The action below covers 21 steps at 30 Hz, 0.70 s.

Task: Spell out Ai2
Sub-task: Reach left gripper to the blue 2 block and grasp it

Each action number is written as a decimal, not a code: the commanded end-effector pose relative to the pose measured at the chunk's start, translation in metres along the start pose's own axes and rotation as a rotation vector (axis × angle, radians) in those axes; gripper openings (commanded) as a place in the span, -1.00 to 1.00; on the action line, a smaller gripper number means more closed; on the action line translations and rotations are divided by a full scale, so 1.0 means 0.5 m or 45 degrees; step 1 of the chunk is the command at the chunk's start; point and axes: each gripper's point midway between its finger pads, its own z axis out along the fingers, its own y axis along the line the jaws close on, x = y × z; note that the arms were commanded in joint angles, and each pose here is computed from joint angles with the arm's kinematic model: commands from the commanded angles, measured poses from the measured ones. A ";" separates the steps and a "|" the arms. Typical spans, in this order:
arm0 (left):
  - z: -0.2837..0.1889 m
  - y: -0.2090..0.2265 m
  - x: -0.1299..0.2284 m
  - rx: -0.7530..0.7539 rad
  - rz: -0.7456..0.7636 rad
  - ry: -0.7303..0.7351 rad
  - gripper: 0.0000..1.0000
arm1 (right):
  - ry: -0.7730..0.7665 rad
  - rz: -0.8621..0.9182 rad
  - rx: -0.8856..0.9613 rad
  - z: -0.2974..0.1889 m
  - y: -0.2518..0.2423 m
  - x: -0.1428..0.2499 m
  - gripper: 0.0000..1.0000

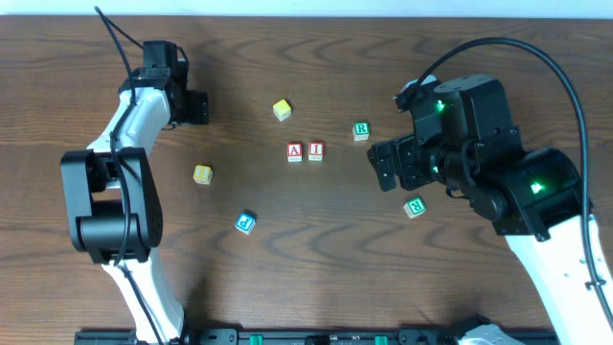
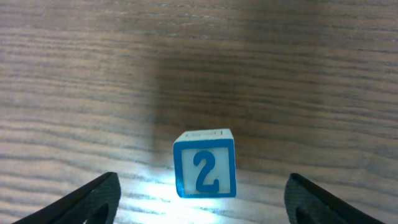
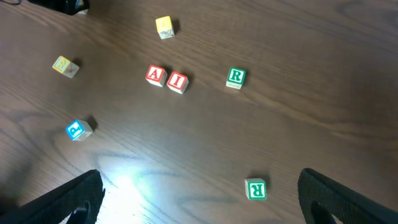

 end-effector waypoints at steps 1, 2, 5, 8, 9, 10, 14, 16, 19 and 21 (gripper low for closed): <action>0.017 -0.003 -0.010 0.007 0.019 -0.008 0.68 | -0.014 -0.004 0.004 -0.005 0.002 -0.003 0.98; 0.017 -0.005 -0.015 0.015 0.019 -0.021 0.65 | -0.014 -0.005 0.004 -0.005 0.002 -0.003 0.98; 0.017 -0.014 -0.018 0.049 0.018 -0.030 0.51 | -0.014 -0.005 0.004 -0.005 0.002 -0.003 0.98; 0.023 -0.014 -0.016 0.049 0.018 -0.026 0.50 | -0.014 -0.004 0.004 -0.005 0.002 -0.003 0.98; 0.026 -0.015 -0.015 0.049 0.019 -0.022 0.50 | -0.014 -0.004 0.004 -0.005 0.002 -0.003 0.98; 0.029 -0.015 -0.012 0.051 0.018 -0.016 0.49 | -0.014 -0.005 0.004 -0.005 0.002 -0.003 0.99; 0.044 -0.020 -0.003 0.063 0.018 0.003 0.49 | -0.017 -0.005 0.003 -0.005 0.002 -0.005 0.99; 0.047 -0.019 -0.004 0.063 0.011 0.002 0.49 | -0.019 -0.005 0.003 -0.005 0.002 -0.005 0.98; 0.054 -0.018 0.000 0.062 0.007 0.010 0.49 | -0.023 -0.005 0.003 -0.005 0.002 -0.007 0.99; 0.054 -0.018 -0.005 0.061 0.006 -0.005 0.47 | -0.023 -0.005 0.003 -0.005 0.002 -0.007 0.99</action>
